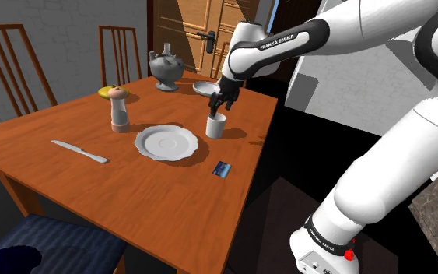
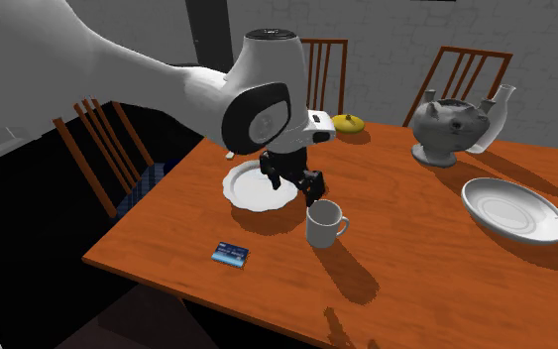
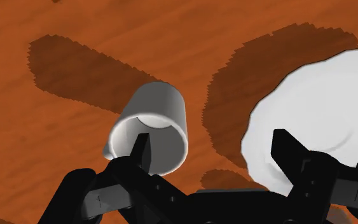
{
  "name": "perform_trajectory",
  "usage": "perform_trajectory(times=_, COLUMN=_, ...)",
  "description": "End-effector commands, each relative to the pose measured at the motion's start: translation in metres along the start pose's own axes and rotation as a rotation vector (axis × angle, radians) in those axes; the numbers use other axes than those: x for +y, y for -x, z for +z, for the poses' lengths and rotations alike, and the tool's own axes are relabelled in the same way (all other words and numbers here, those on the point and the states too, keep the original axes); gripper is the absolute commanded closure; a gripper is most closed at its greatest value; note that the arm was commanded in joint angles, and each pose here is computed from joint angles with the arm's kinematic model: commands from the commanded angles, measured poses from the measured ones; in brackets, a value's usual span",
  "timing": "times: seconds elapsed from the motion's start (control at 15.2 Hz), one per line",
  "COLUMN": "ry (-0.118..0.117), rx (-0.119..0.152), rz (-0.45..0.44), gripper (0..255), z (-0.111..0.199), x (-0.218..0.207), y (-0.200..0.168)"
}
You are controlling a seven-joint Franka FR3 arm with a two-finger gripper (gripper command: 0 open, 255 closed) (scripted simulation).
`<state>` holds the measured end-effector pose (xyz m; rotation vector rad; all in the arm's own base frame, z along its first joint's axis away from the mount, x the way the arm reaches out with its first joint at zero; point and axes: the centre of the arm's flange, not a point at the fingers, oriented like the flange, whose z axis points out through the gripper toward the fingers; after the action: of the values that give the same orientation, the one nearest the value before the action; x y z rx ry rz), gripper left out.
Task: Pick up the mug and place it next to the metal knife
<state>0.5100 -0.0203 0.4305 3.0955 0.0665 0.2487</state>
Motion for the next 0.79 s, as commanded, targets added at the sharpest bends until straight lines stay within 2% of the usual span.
perform_trajectory(times=0.0, ry=0.010, rx=-0.001, rz=-0.010, gripper=0, z=0.022, x=0.004, y=-0.013)
perform_trajectory(times=0.26, ry=0.029, rx=-0.004, rz=-0.029, gripper=0, z=0.064, x=0.013, y=-0.040)
perform_trajectory(times=0.73, ry=0.029, rx=-0.004, rz=-0.029, gripper=0, z=0.101, x=0.015, y=-0.040)
